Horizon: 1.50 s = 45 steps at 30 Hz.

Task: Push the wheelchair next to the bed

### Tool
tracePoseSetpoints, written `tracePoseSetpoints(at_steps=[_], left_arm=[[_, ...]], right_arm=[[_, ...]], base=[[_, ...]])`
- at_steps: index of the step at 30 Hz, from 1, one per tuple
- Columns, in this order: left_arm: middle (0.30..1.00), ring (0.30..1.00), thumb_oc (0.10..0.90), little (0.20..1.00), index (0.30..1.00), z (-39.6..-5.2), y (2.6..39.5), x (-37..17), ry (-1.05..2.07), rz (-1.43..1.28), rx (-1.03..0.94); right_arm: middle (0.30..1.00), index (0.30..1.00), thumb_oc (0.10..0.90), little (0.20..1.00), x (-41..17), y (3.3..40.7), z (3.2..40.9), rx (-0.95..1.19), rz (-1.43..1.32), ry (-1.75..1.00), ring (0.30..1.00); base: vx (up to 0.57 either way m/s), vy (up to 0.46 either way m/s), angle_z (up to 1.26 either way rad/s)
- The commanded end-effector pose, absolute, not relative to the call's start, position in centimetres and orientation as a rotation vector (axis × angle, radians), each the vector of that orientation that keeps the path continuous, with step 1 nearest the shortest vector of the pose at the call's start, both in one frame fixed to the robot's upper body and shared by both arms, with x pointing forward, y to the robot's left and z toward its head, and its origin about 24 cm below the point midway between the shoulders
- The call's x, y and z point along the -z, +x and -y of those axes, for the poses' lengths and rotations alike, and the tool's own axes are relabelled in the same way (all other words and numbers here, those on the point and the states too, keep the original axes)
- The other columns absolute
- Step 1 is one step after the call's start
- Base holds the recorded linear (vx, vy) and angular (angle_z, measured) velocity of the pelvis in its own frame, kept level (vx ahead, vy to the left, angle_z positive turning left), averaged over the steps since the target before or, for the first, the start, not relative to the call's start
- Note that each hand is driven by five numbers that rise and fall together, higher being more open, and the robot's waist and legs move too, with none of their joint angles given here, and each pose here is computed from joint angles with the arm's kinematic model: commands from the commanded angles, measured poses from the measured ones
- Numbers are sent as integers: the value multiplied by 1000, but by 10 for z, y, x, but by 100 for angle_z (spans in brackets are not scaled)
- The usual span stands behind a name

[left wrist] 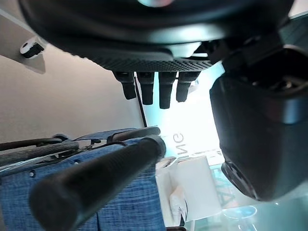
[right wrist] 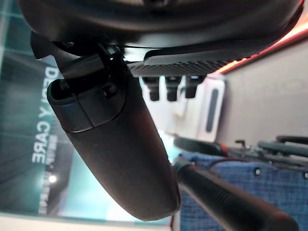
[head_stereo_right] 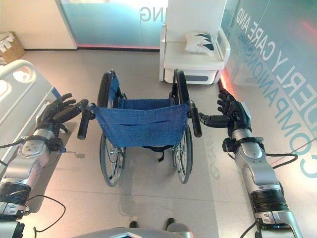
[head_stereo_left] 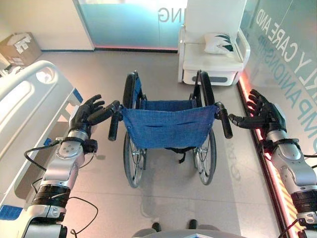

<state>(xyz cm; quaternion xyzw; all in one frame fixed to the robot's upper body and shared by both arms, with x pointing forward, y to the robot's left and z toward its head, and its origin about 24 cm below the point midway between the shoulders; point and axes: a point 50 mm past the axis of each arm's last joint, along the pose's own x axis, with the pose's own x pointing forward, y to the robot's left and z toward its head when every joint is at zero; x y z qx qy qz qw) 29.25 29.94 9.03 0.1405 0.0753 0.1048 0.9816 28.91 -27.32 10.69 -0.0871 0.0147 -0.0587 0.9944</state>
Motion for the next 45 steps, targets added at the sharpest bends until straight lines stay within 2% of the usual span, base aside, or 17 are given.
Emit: tracePoseSetpoints(at_steps=[1,9,17,22,27,33,45], left_arm=[[900,900,800,900,900,-302,311,-128,356,1,-249],[900,900,800,900,900,-282,327,-116,321,-25,-237],[900,900,800,900,900,-265,337,-114,301,-24,-210],[900,900,800,900,900,-258,341,-117,303,-16,-188],[900,900,800,900,900,-249,345,-117,303,-10,-160],[900,900,800,900,900,-241,350,-118,299,-12,-136],[900,900,800,900,900,-238,352,-116,298,-21,-118]], right_arm=[[900,900,800,900,-158,304,250,43,206,-216,900],[900,900,800,900,-145,320,224,28,175,-96,900],[900,900,800,900,-135,332,204,35,120,-124,900],[900,900,800,900,-125,338,204,94,48,-158,900],[900,900,800,900,-115,343,198,144,-35,15,900],[900,900,800,900,-116,351,195,235,-45,52,900],[900,900,800,900,-110,354,192,224,-90,29,900]], base=[[0,0,0],[8,-1,0],[4,0,0],[0,0,0],[5,0,1],[14,3,0],[6,2,2]])
